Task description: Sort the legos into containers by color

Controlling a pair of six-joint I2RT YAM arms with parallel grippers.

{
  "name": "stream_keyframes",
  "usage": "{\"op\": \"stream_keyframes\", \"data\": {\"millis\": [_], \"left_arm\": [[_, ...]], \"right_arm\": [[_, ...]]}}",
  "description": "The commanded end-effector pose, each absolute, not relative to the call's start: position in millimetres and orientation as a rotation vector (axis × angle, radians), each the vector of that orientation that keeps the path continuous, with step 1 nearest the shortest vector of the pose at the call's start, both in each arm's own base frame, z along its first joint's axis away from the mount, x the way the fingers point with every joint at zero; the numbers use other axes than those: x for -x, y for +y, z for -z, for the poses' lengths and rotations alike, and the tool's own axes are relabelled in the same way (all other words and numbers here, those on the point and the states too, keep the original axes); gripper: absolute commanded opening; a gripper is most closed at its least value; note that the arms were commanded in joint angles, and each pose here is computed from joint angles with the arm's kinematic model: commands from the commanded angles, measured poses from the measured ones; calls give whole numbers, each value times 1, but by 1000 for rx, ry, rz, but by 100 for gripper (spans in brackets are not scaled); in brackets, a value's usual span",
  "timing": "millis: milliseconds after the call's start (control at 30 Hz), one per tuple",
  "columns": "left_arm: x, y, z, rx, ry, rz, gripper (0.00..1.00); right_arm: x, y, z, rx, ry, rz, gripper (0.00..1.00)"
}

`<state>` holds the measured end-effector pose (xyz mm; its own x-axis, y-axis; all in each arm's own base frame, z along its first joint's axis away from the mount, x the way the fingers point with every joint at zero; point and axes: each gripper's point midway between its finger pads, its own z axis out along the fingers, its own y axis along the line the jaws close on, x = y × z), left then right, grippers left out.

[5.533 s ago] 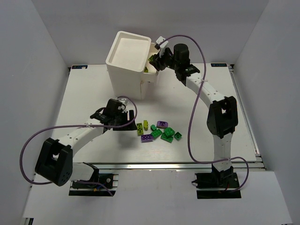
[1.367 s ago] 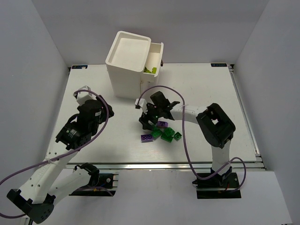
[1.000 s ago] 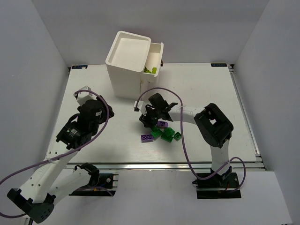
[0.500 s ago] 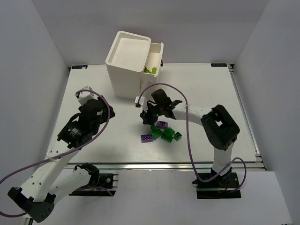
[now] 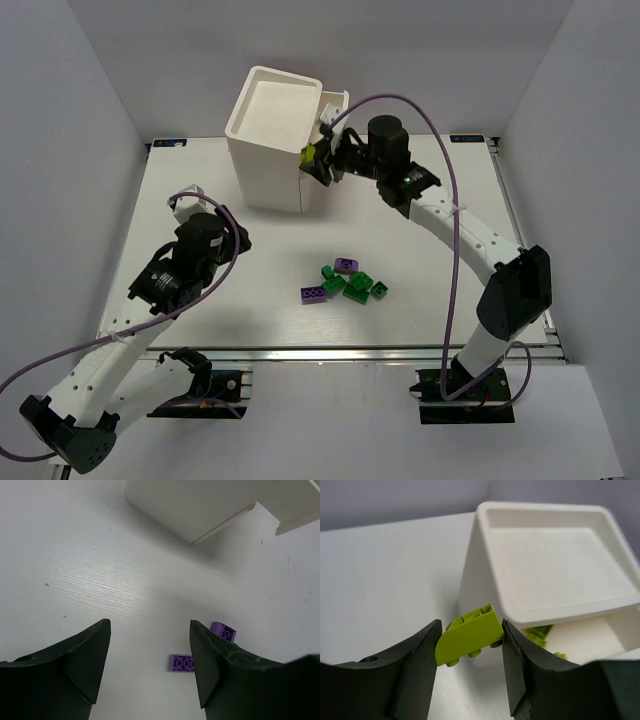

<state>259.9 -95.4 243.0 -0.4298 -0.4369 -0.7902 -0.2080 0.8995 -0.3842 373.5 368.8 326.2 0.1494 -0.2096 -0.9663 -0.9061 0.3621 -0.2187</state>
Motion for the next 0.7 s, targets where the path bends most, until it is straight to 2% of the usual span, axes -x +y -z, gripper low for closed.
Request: {"op": "stream_keyframes", "data": {"millis": [0,300,433,500,600,633,667], "left_arm": [[-264,-101,-245,460,2009,313,74],[-264,-104,-248,450,2005,338,74],[-263,-107,-247,440,2006,364,75],[-263,-110,-244,432,2011,375,75],[-265,-114,-243,421,2018,386,75],[-266,-114,-243,418,2019,385,75],[-267,-115,-244,417,2012,389,76]], "right_arm": [[-417,363,-360,958,1337,-618,17],[-498,341,-351,850,1387,-494,15],[-510,340,-345,856,1391,-494,20],[-513,341,-335,883,1401,-505,27],[-517,343,-327,902,1418,-510,49],[-518,345,-324,906,1423,-514,60],[-518,344,-325,906,1421,-514,65]]}}
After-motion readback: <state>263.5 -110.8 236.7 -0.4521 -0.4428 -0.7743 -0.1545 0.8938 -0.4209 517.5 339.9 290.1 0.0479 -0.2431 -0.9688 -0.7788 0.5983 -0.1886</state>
